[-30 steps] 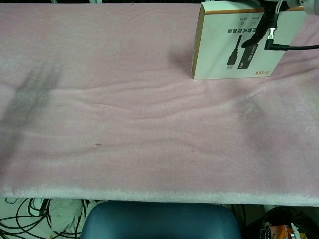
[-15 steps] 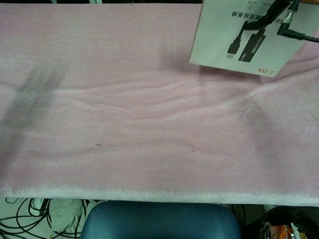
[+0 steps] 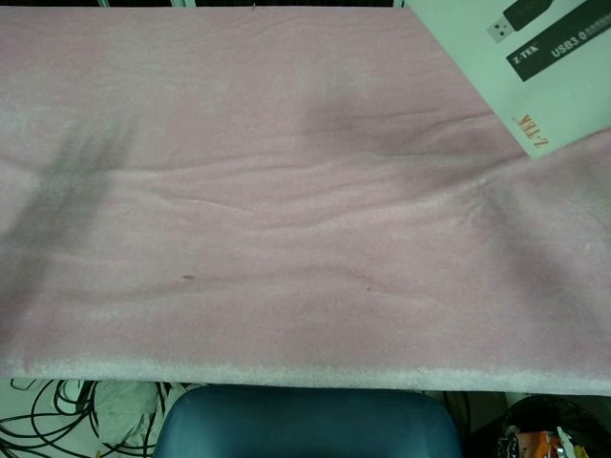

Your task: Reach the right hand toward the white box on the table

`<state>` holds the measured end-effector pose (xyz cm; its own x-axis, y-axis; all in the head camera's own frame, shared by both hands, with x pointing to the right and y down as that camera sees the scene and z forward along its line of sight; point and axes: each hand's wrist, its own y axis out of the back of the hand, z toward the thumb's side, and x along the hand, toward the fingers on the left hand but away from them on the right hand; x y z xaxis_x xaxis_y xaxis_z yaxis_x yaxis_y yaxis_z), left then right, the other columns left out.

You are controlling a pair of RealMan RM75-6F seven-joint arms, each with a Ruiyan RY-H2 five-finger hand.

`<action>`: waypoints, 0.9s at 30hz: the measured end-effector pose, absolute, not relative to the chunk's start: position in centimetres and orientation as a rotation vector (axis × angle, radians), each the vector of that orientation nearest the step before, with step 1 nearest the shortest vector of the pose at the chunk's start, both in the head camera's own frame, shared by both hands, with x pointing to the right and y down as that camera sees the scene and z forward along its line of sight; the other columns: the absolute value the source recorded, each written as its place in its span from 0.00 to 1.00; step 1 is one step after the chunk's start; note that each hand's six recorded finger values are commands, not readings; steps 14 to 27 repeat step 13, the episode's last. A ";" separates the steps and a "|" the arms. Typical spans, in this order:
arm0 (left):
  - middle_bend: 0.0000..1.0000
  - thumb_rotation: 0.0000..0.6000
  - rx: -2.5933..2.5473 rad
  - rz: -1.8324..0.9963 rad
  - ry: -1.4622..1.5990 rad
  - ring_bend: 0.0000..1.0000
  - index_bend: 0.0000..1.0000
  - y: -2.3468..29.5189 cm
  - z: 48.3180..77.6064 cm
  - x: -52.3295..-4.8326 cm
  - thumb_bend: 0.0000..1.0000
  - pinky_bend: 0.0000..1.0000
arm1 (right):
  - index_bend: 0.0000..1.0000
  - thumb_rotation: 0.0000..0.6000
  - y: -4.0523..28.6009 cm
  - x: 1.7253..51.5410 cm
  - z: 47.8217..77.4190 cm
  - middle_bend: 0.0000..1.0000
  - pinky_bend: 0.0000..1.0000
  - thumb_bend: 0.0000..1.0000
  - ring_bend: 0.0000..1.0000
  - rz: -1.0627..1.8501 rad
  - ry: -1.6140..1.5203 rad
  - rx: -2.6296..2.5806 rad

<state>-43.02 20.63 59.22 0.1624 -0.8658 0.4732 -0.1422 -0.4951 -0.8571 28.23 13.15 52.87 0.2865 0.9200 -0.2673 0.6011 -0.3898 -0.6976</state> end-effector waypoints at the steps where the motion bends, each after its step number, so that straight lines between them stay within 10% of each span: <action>1: 0.00 1.00 -1.772 -1.382 0.960 0.00 0.00 20.7 59.2 -43.0 0.00 0.00 | 0.89 1.00 13.7 28.4 52.6 0.73 0.76 0.42 0.71 0.901 -1.370 -2.107; 27: 0.00 1.00 -1.771 -1.386 0.954 0.00 0.00 20.9 59.2 -42.9 0.00 0.00 | 0.89 1.00 17.5 29.5 49.8 0.73 0.76 0.41 0.71 0.844 -1.383 -2.175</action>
